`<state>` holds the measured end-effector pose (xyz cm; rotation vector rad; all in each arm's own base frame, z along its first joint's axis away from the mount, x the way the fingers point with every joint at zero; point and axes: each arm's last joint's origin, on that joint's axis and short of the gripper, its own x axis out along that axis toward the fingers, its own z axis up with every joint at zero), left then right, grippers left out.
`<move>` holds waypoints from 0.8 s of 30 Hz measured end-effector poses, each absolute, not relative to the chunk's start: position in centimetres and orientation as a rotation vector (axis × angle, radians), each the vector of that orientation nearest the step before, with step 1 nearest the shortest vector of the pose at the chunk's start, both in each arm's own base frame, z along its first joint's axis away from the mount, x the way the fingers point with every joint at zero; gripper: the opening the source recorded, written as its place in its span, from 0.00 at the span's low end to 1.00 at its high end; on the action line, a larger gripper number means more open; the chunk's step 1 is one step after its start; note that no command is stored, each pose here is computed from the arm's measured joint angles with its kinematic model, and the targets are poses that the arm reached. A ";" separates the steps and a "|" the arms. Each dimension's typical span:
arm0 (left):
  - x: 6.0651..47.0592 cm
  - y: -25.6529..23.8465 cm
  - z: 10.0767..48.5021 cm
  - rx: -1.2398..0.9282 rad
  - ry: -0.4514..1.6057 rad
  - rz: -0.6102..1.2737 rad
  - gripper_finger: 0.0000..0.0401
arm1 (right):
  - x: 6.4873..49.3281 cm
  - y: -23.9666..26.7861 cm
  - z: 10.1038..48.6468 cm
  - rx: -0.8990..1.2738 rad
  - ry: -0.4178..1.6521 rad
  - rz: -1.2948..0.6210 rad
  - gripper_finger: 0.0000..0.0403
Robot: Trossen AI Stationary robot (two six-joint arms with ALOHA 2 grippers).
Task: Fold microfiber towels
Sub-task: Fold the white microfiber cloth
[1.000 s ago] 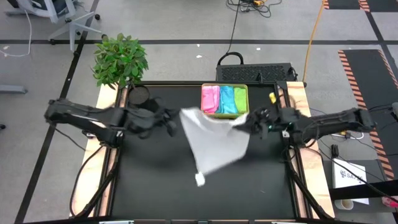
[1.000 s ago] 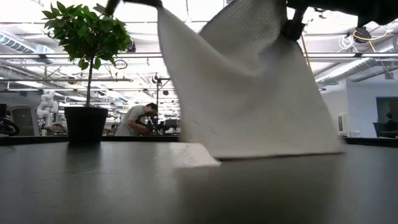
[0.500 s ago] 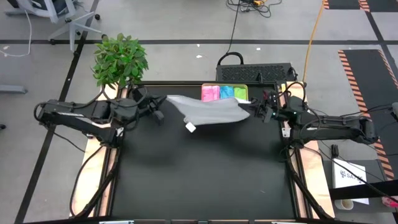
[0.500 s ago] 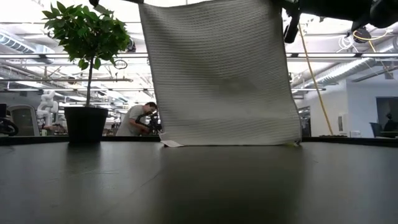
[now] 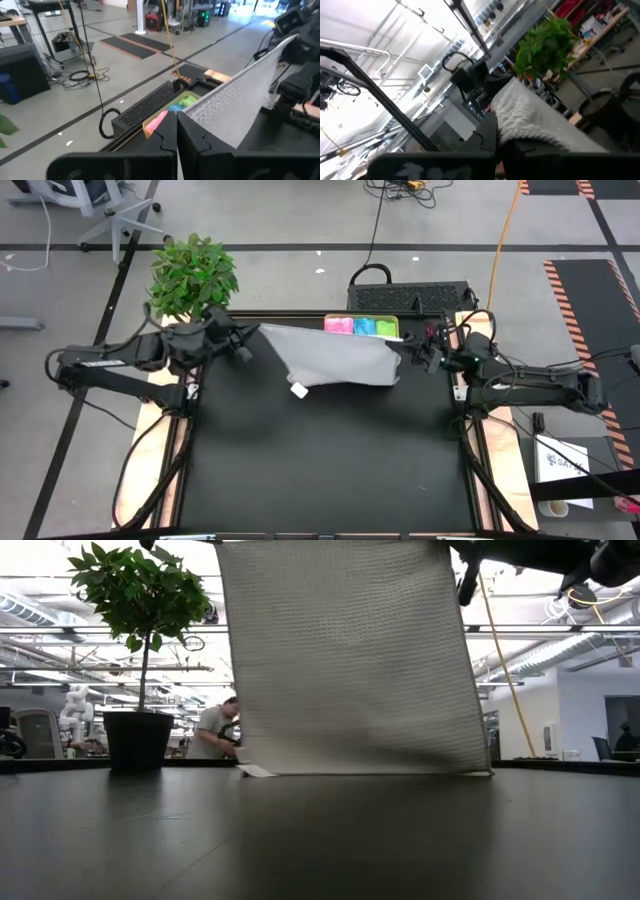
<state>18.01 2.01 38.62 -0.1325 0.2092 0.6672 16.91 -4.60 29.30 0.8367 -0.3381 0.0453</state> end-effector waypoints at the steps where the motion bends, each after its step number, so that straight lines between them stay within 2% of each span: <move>1: 17.7 2.1 38.8 -0.135 0.199 0.667 0.00 | 16.8 -4.7 29.4 0.833 -0.350 0.042 0.00; 9: 16.8 2.5 39.3 -0.113 0.183 0.664 0.00 | 17.1 -5.9 30.0 0.820 -0.380 0.010 0.00; 16: 16.7 3.5 39.5 -0.088 0.181 0.684 0.00 | 19.9 -7.7 33.4 0.743 -0.364 0.070 0.00; 20: 15.9 3.9 41.5 -0.046 0.149 0.680 0.00 | 21.5 -8.4 35.2 0.688 -0.344 0.124 0.00; 24: 14.7 4.1 43.8 -0.017 0.126 0.669 0.00 | 22.4 -8.8 35.5 0.685 -0.305 0.141 0.00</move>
